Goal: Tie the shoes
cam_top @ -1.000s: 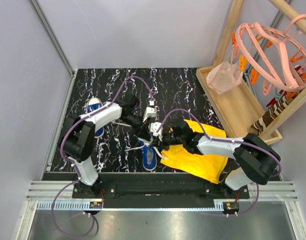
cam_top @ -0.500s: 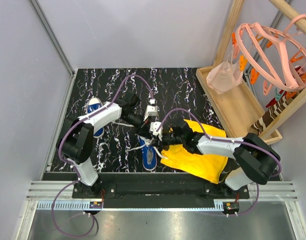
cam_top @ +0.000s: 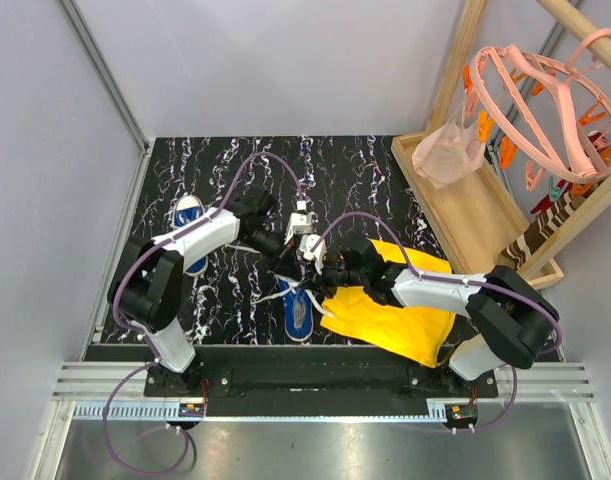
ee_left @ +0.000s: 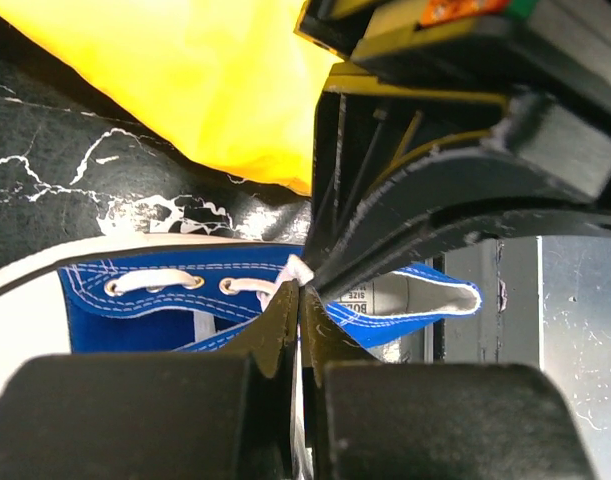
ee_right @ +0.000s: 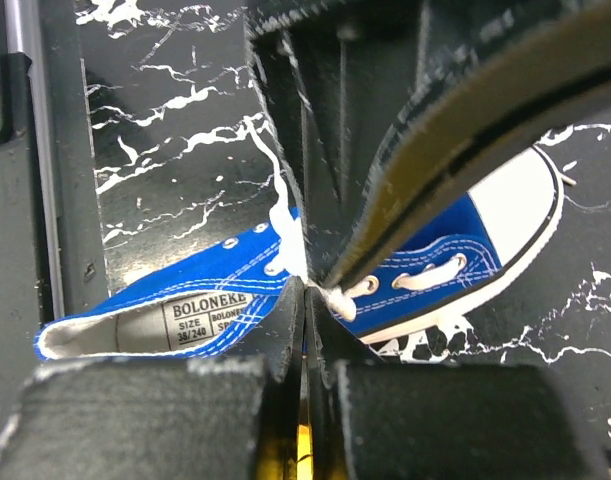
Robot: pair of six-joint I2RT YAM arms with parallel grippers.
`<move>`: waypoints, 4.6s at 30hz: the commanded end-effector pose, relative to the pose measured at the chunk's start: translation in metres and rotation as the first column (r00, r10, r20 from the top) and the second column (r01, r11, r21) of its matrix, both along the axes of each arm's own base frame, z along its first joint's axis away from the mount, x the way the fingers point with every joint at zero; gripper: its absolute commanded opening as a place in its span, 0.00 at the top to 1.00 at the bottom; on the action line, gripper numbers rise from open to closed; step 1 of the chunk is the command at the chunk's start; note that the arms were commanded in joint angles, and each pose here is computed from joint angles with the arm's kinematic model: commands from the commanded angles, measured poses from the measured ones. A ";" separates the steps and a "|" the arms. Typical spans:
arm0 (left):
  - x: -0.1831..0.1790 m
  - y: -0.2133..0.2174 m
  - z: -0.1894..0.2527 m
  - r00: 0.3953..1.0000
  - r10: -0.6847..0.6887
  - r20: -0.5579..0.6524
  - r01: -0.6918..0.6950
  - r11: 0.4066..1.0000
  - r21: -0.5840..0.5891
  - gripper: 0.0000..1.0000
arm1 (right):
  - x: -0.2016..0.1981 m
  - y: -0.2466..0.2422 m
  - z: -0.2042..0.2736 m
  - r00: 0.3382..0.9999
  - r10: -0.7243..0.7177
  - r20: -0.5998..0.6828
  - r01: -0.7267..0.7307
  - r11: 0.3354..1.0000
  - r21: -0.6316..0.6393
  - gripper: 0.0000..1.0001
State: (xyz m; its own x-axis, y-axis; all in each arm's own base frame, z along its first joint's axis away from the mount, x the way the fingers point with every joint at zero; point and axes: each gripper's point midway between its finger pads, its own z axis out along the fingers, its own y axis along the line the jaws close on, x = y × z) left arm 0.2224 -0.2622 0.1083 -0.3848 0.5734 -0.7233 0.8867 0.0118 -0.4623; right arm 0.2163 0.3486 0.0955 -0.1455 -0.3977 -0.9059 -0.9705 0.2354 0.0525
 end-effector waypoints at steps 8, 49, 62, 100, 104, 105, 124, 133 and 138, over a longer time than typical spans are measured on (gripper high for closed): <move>-0.004 0.002 0.015 1.000 -0.014 -0.007 0.014 0.999 -0.049 0.86 | 0.008 0.010 0.004 1.000 0.007 0.023 -0.007 1.000 0.004 1.00; 0.006 0.011 -0.006 0.988 -0.066 0.142 0.062 0.997 0.034 0.93 | 0.024 0.019 0.015 0.998 -0.018 0.068 0.017 1.000 0.021 1.00; 0.006 0.016 -0.006 0.969 -0.070 0.239 0.064 0.997 0.029 1.00 | 0.023 0.014 0.018 0.998 -0.050 0.038 0.049 0.999 0.012 0.88; -0.009 0.004 -0.001 0.987 -0.156 0.042 0.158 0.987 -0.034 0.83 | 0.022 0.008 0.009 0.996 -0.034 0.085 0.034 0.999 -0.006 1.00; -0.006 0.006 0.004 0.990 -0.139 0.020 0.140 0.989 -0.053 0.84 | 0.021 0.008 0.010 0.996 -0.028 0.088 0.028 1.000 -0.004 1.00; -0.006 0.007 0.006 0.991 -0.136 0.014 0.136 0.989 -0.054 0.84 | 0.020 0.008 0.010 0.996 -0.024 0.088 0.024 1.000 -0.002 1.00; 0.002 0.008 -0.001 0.989 -0.150 -0.008 0.149 0.988 -0.037 0.71 | 0.017 0.008 0.008 0.995 -0.005 0.095 0.006 1.000 -0.004 1.00; -0.001 0.007 0.001 0.987 -0.161 -0.027 0.159 0.986 -0.049 0.82 | 0.019 0.009 0.008 0.995 -0.010 0.097 0.011 1.000 -0.007 1.00; -0.004 0.012 -0.003 0.985 -0.175 0.000 0.175 0.984 -0.031 0.85 | 0.021 0.010 0.011 0.996 -0.017 0.093 0.017 1.000 0.002 1.00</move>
State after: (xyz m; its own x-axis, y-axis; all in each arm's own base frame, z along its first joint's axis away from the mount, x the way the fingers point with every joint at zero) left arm 0.2167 -0.2475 0.0959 -0.3224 0.6328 -0.7040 0.8557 -0.1232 -0.5025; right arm 0.2257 0.3538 0.0852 -0.1007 -0.4446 -0.8901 -0.9732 0.2299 -0.0047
